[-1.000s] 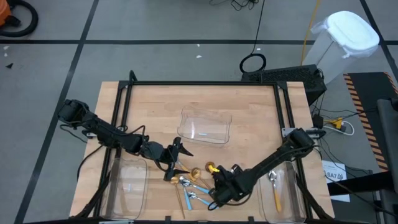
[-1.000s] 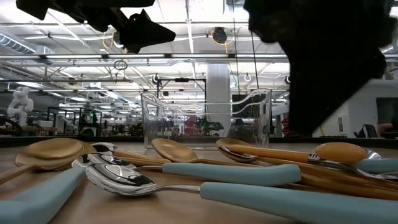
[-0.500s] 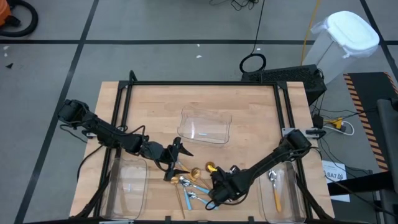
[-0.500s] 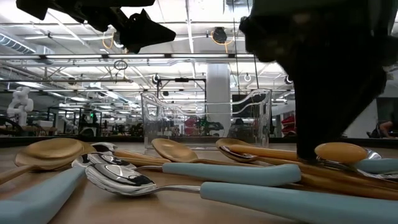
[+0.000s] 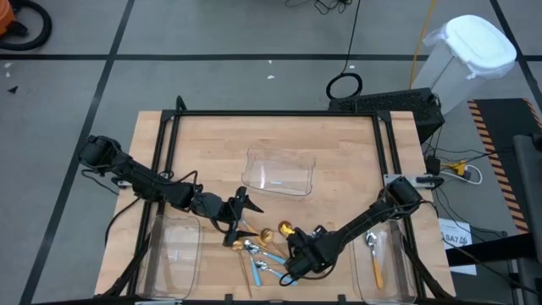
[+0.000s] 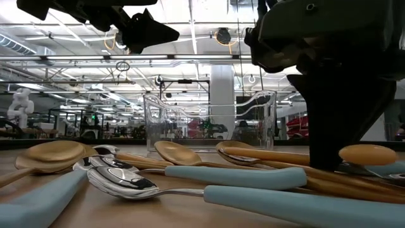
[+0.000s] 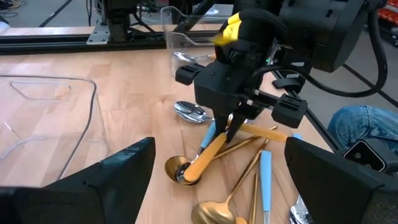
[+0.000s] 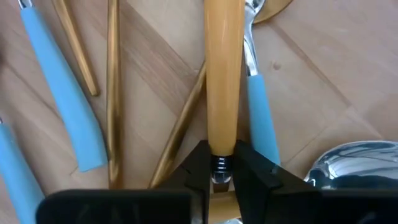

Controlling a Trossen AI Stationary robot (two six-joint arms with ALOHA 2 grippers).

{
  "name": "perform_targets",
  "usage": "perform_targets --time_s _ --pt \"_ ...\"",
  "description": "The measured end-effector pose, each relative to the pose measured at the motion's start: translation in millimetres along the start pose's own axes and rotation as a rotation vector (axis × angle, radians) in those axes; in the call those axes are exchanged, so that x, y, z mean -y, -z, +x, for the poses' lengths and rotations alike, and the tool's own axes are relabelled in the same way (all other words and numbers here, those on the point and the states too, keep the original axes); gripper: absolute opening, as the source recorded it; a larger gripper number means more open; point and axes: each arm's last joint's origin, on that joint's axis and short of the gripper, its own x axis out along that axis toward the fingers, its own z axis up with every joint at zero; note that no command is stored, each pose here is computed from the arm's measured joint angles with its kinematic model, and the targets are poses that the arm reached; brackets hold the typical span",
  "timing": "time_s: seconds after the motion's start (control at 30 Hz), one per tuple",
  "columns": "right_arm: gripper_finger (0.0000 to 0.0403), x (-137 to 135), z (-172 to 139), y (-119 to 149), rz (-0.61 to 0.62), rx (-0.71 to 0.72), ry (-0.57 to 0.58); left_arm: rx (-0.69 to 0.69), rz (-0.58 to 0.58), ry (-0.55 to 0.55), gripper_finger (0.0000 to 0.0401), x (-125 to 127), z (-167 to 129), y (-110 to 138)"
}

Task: Sort silverware by color (type)
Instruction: Put the yellow spoon into the bottom right transparent bin

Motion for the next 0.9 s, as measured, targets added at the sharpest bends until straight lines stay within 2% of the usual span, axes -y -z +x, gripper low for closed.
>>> perform_targets --time_s 0.1,0.4,0.7,0.9 --pt "0.0039 1 -4 -2 -0.023 0.049 0.005 0.0 -0.001 0.0 0.0356 0 0 0" --pt "0.0039 5 -40 -14 -0.125 0.336 0.001 0.0 -0.008 0.0 0.0356 0 0 0" --pt "0.004 12 -85 -26 -0.208 0.684 0.039 0.056 -0.036 0.001 0.0356 0 0 -5" --pt "0.0041 10 -97 -30 -0.314 0.734 0.039 0.109 -0.046 0.004 0.0356 1 -1 -11"
